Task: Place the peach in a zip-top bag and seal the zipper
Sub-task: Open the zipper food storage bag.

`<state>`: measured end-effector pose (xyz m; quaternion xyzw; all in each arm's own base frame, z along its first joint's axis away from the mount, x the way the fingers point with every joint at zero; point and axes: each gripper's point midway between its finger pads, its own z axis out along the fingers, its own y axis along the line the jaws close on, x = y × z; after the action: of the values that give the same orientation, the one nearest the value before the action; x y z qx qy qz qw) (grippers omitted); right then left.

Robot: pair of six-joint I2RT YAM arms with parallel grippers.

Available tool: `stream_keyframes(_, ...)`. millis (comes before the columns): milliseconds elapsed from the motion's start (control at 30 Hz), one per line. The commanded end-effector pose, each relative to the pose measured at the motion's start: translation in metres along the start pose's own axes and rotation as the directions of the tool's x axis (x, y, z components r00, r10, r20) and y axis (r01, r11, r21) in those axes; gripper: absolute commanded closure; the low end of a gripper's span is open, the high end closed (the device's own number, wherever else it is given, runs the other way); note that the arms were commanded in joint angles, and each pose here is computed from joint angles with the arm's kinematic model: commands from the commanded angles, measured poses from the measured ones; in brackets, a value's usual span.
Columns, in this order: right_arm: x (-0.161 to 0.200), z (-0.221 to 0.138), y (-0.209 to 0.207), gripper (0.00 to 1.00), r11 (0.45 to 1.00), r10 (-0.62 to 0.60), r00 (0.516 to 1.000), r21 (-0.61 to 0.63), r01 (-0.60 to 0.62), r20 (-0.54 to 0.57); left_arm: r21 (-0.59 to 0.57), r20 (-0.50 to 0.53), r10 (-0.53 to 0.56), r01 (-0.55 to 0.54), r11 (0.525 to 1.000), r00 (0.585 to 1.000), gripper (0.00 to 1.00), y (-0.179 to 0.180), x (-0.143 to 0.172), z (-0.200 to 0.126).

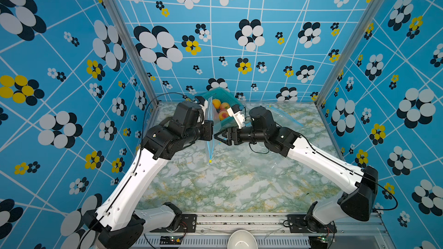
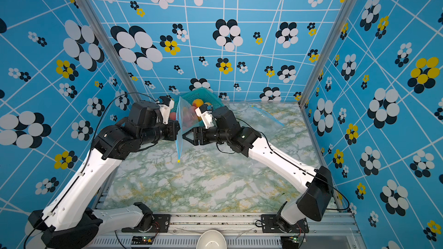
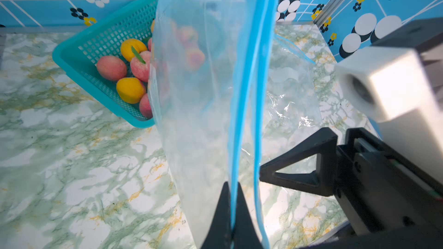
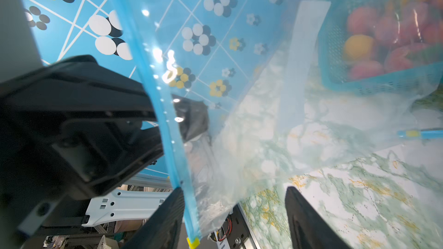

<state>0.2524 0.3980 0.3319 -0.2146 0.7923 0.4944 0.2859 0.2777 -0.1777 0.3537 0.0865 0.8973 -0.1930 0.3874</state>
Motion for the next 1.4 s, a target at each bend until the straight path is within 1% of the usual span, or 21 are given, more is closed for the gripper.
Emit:
stream_keyframes(0,-0.002,-0.009,0.002,0.31,1.0,-0.011,0.999,0.005,0.01,0.045,0.071,-0.038,-0.032,0.034,0.997,0.999,1.0,-0.014,0.007,0.018)
stream_keyframes(133,0.013,-0.004,-0.015,0.31,0.995,-0.021,1.0,0.095,0.019,0.023,0.107,-0.063,-0.035,0.042,0.993,0.997,1.0,-0.024,0.01,0.029)
stream_keyframes(267,0.025,0.004,-0.031,0.33,0.984,-0.024,1.0,0.174,0.024,-0.002,0.128,-0.067,-0.039,0.047,0.991,0.997,1.0,-0.028,0.009,0.031)
stream_keyframes(333,0.026,0.007,-0.044,0.37,0.974,-0.011,1.0,0.225,0.008,0.009,0.146,-0.068,-0.038,0.048,0.988,0.997,1.0,-0.032,0.009,0.03)
stream_keyframes(367,0.025,0.008,-0.049,0.41,0.97,-0.007,1.0,0.244,0.002,0.021,0.151,-0.066,-0.04,0.05,0.987,0.997,1.0,-0.033,0.009,0.029)
stream_keyframes(467,0.017,0.006,-0.06,0.57,0.953,-0.01,0.997,0.301,-0.012,0.071,0.124,-0.06,-0.032,0.039,0.991,0.998,1.0,-0.028,0.009,0.027)
stream_keyframes(533,0.01,0.001,-0.062,0.65,0.946,-0.018,0.993,0.325,-0.02,0.113,0.079,-0.057,-0.019,0.024,0.997,0.998,1.0,-0.02,0.01,0.027)
stream_keyframes(600,0.005,-0.005,-0.065,0.71,0.937,-0.031,0.989,0.348,-0.021,0.143,0.058,-0.06,-0.01,0.013,0.998,0.998,1.0,-0.016,0.012,0.026)
stream_keyframes(667,0.002,-0.008,-0.065,0.77,0.933,-0.044,0.987,0.36,-0.014,0.153,0.054,-0.064,-0.007,0.011,0.998,0.998,1.0,-0.015,0.014,0.027)
stream_keyframes(767,0.001,-0.008,-0.068,0.89,0.925,-0.058,0.986,0.379,-0.007,0.158,0.061,-0.066,-0.005,0.01,0.998,0.998,1.0,-0.016,0.014,0.028)
stream_keyframes(800,0.001,-0.009,-0.071,0.95,0.919,-0.063,0.985,0.394,-0.005,0.159,0.061,-0.064,-0.005,0.009,0.998,0.998,1.0,-0.016,0.014,0.029)
stream_keyframes(833,-0.002,-0.013,-0.073,0.98,0.911,-0.072,0.983,0.413,-0.004,0.168,0.057,-0.062,-0.005,0.009,0.998,0.998,1.0,-0.016,0.013,0.029)
stream_keyframes(900,-0.011,-0.028,-0.078,1.0,0.878,-0.104,0.976,0.478,0.001,0.189,0.041,-0.058,0.0,0.003,0.999,0.998,1.0,-0.013,0.012,0.03)
stream_keyframes(967,-0.024,-0.053,-0.079,1.0,0.832,-0.152,0.967,0.554,0.014,0.204,0.021,-0.048,0.004,-0.003,1.0,0.999,1.0,-0.01,0.009,0.031)
stream_keyframes(1033,-0.038,-0.08,-0.072,1.0,0.786,-0.211,0.957,0.617,0.046,0.197,-0.001,-0.034,0.014,-0.014,1.0,0.999,1.0,-0.006,0.004,0.032)
stream_keyframes(1067,-0.044,-0.09,-0.067,1.0,0.775,-0.232,0.956,0.628,0.07,0.18,-0.012,-0.028,0.019,-0.019,1.0,0.999,1.0,-0.004,0.001,0.034)
stream_keyframes(1133,-0.052,-0.109,-0.05,1.0,0.76,-0.267,0.957,0.635,0.138,0.112,-0.026,-0.018,0.009,-0.01,1.0,1.0,1.0,0.002,-0.008,0.041)
stream_keyframes(1233,-0.052,-0.132,-0.037,1.0,0.734,-0.282,0.959,0.651,0.192,0.035,-0.006,-0.005,-0.014,0.014,1.0,1.0,1.0,0.004,-0.02,0.052)
stream_keyframes(1300,-0.05,-0.149,-0.034,1.0,0.715,-0.279,0.96,0.671,0.195,0.019,0.016,-0.003,-0.016,0.016,1.0,1.0,1.0,0.0,-0.025,0.061)
stream_keyframes(1367,-0.049,-0.169,-0.036,1.0,0.685,-0.28,0.959,0.708,0.173,0.036,0.061,-0.022,-0.02,0.022,0.998,1.0,1.0,-0.008,-0.024,0.076)
